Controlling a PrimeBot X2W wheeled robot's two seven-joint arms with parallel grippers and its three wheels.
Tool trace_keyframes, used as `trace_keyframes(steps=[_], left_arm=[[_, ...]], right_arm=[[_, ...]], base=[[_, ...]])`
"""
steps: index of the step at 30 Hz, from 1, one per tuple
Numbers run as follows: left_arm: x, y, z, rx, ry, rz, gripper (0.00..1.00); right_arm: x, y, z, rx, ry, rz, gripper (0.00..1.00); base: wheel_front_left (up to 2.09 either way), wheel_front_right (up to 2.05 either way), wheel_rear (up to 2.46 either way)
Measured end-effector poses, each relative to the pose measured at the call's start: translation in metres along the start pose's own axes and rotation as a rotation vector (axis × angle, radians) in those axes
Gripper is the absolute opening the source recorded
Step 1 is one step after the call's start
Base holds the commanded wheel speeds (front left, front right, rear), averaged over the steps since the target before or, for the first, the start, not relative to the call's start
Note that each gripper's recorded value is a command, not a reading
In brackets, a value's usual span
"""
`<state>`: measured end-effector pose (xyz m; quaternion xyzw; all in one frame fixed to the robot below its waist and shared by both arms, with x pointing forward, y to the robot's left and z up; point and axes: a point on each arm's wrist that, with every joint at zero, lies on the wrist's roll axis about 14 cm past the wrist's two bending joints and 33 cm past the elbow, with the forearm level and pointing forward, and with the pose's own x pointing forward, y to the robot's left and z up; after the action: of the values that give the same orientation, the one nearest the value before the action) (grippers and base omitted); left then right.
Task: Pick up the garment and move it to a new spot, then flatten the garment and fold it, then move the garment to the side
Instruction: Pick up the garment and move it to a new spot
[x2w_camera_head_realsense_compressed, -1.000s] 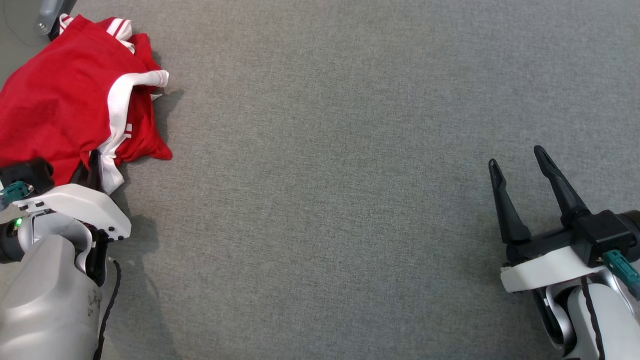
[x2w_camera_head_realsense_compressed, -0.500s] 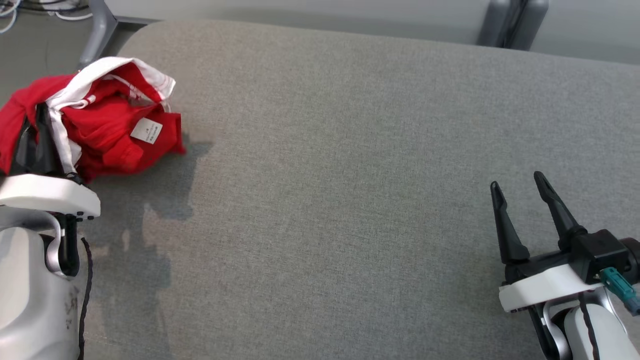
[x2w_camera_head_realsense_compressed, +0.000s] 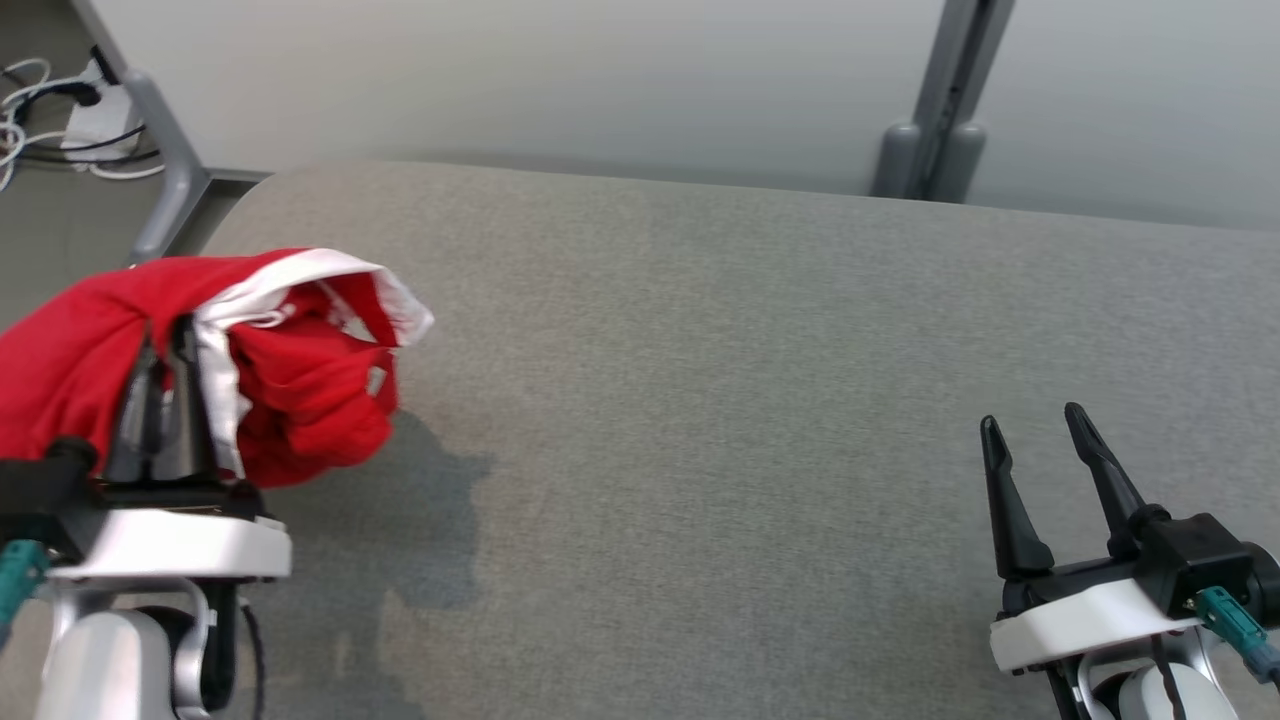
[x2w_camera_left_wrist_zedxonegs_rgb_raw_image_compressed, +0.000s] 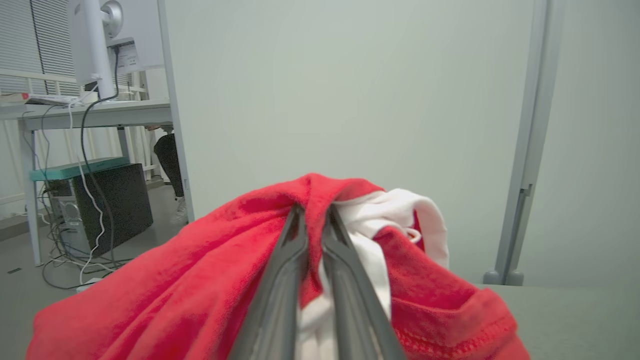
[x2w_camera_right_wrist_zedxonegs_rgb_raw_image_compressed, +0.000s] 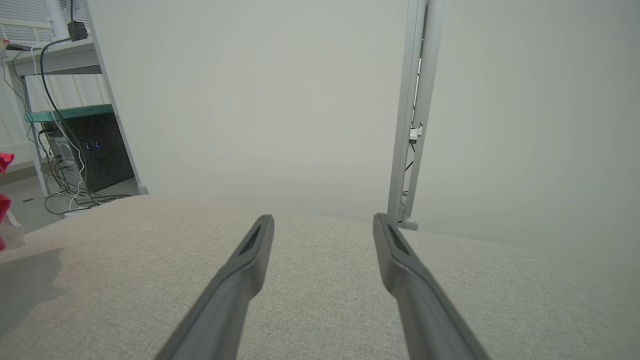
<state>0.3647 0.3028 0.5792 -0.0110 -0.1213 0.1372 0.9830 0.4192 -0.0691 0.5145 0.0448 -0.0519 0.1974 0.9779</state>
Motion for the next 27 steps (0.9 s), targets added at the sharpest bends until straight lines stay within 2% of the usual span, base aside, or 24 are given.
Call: trace_keyframes(steps=[7,13,16,20,27], left_arm=[[-0.003,-0.092,0.019,-0.081,-0.033,-0.238,0.00],[-0.005,-0.186,0.001,-0.182,0.037,-0.483,0.00],[-0.006,-0.231,-0.019,-0.234,0.106,-0.595,0.00],[-0.010,-0.282,-0.049,-0.246,0.191,-0.721,0.00],[-0.035,-0.338,-0.118,-0.286,0.409,-0.859,0.00]], right_arm=[[-0.019,-0.024,0.016,-0.015,-0.037,-0.088,1.00],[-0.037,-0.053,0.024,-0.035,-0.054,-0.184,1.00],[-0.048,-0.070,0.028,-0.042,-0.058,-0.242,1.00],[-0.064,-0.094,0.029,-0.049,-0.056,-0.327,1.00],[-0.091,-0.126,0.017,-0.029,-0.013,-0.454,1.00]], base=[[0.00,0.00,0.00],[0.00,0.00,0.00],[0.00,0.00,0.00],[0.00,0.00,0.00],[0.00,0.00,0.00]])
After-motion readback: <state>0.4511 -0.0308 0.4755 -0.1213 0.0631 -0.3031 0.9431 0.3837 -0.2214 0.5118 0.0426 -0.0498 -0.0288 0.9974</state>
